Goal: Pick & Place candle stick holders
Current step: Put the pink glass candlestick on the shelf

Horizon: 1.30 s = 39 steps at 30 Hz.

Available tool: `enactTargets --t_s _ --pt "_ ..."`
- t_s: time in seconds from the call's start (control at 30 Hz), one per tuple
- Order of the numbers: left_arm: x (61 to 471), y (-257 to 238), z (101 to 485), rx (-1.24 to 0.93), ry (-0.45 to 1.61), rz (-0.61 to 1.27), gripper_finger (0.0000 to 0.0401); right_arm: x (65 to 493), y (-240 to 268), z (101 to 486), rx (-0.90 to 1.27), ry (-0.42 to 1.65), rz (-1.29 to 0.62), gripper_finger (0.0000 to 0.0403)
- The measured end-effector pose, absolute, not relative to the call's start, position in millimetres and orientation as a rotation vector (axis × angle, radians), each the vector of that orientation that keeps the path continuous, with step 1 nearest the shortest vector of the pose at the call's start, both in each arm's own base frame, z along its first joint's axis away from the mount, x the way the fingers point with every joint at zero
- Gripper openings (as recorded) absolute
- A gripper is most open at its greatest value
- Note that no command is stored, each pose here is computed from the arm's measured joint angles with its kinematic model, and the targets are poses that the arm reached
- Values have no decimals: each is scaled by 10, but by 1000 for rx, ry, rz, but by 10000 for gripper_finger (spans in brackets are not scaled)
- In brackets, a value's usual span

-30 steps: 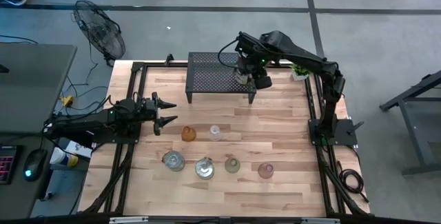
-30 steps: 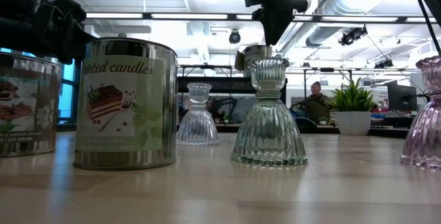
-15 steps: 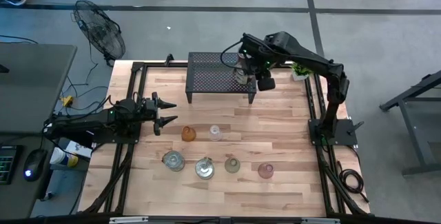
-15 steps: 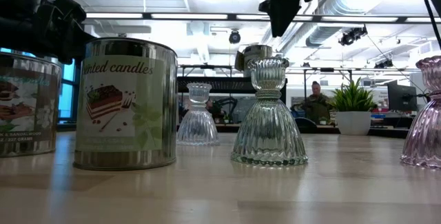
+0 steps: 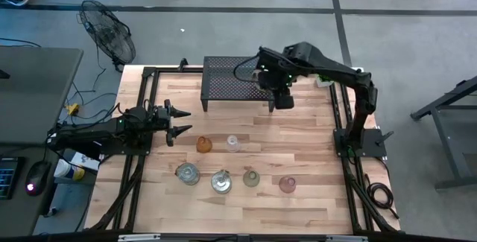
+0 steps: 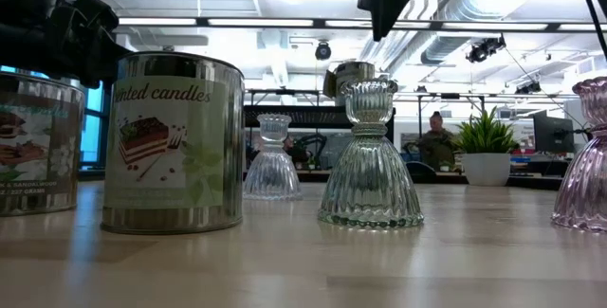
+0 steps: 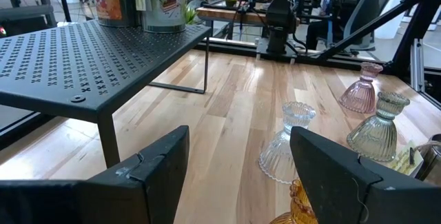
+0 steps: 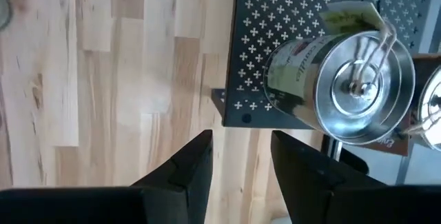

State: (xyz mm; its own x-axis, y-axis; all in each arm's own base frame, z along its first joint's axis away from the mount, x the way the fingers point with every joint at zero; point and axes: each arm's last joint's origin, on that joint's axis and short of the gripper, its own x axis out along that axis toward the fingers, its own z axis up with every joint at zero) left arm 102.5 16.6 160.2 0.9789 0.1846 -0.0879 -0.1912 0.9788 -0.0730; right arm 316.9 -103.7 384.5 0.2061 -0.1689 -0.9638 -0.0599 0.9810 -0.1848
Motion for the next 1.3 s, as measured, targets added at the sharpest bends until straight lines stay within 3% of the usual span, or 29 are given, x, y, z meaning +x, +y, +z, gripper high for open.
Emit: enactTargets --t_s 0.37,0.9,1.3 --pt "1025 166 1601 -81 81 189 248 3180 -803 3707 -159 1411 -59 140" --pt "1024 166 1602 -81 81 190 248 2597 -291 3167 12 1469 -164 140" --pt "1025 166 1602 -81 81 190 248 2177 148 2846 274 1471 -268 152"
